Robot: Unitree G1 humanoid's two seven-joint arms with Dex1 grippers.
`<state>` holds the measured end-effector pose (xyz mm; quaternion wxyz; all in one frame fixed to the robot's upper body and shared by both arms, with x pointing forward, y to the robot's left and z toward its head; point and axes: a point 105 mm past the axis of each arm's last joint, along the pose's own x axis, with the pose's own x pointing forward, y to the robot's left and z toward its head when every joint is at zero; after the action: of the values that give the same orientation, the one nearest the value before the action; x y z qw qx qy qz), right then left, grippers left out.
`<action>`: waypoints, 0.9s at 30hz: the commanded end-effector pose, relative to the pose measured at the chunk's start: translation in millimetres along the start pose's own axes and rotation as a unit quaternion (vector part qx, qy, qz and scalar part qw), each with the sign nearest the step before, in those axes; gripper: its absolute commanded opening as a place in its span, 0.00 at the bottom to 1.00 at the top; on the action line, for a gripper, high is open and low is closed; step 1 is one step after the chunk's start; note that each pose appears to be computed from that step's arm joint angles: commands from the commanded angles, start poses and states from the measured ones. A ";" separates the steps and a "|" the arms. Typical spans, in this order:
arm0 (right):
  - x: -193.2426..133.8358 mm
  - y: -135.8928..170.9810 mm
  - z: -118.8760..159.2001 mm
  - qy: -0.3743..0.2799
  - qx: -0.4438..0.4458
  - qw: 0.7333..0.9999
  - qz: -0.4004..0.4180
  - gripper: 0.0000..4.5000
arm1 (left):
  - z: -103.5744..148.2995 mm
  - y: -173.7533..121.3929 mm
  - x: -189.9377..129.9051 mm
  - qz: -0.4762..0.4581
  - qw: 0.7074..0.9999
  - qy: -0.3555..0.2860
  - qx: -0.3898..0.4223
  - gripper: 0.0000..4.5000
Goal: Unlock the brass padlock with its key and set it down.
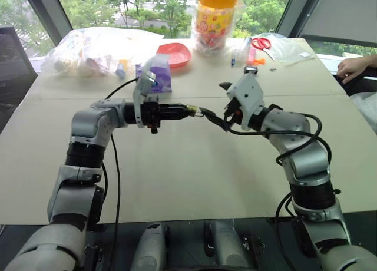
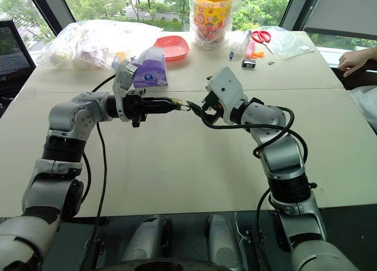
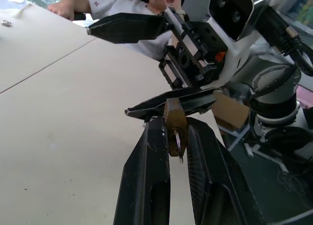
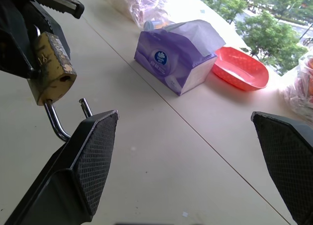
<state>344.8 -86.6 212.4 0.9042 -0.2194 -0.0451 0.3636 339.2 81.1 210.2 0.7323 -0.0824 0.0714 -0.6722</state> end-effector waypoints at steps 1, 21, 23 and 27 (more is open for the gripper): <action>-2.9 8.4 2.9 -0.005 -0.007 0.999 0.032 1.00 | 15.8 -7.1 0.1 -0.012 0.999 -0.016 0.030 0.00; -75.8 3.3 -39.9 0.129 -0.053 0.987 0.077 1.00 | -50.1 40.4 37.9 0.090 0.991 0.026 -0.093 0.00; -78.4 12.2 -38.1 0.132 -0.048 0.986 0.088 1.00 | -63.6 43.2 52.7 0.088 0.987 0.029 -0.134 0.00; -78.3 20.7 -36.7 0.137 -0.041 0.986 0.087 1.00 | -73.7 53.2 71.9 0.097 0.977 0.021 -0.190 0.00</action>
<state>286.2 -142.8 167.3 0.8550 -0.3023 0.1008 0.4091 372.8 14.5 113.4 0.7567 -0.1993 0.2405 -0.5744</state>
